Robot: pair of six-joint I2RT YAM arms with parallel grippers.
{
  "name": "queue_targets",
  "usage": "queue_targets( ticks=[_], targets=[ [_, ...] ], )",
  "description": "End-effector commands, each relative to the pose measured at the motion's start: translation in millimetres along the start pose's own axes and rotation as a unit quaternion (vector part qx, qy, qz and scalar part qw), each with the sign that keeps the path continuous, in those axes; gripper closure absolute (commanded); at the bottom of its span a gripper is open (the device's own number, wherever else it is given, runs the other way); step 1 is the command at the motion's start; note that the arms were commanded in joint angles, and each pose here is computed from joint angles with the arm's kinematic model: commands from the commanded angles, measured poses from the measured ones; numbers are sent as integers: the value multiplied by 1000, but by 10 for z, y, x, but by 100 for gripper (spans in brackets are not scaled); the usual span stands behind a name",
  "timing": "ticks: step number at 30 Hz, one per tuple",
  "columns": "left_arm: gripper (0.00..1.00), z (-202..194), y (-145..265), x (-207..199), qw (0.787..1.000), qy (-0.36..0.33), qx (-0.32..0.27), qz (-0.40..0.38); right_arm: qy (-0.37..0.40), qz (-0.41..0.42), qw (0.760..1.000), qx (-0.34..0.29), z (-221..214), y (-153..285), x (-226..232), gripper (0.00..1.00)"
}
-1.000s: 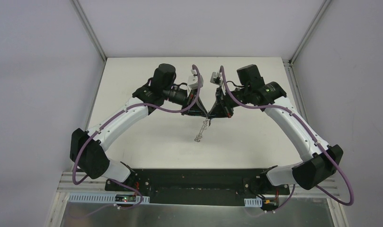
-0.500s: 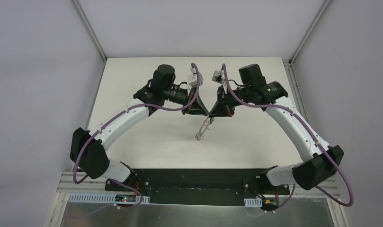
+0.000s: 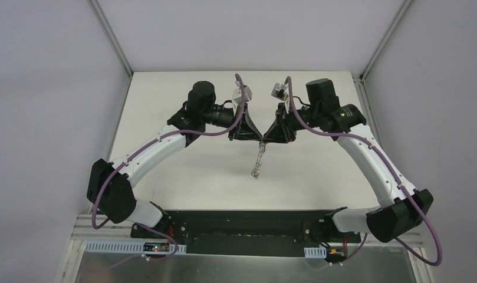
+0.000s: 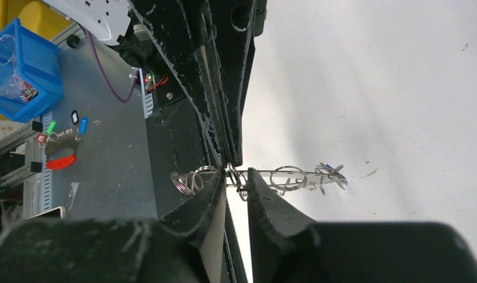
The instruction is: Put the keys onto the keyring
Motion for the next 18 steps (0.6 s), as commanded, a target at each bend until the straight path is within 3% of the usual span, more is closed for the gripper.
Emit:
queue_targets(
  ticks=[1,6,18],
  targets=[
    [100,324,64,-168,997,-23,-68,-26,36,-9,998,-55,181,139,57,73],
    [100,459,87,-199,991,25,-123,-38,37,-26,995,-88,210,249,60,62],
    [100,434,80,-171,988,46,-142,-35,34,-19,994,-103,285,246,34,64]
  ],
)
Point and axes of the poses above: each gripper's point midway between its finger pads, its own y axis back along the fingers, its own x axis along the line the jaws close on, z = x × y, the point moved 4 cm from there along y, back along the fingers, and after that the axes turned 3 degrees about y, right-handed, at the moved point
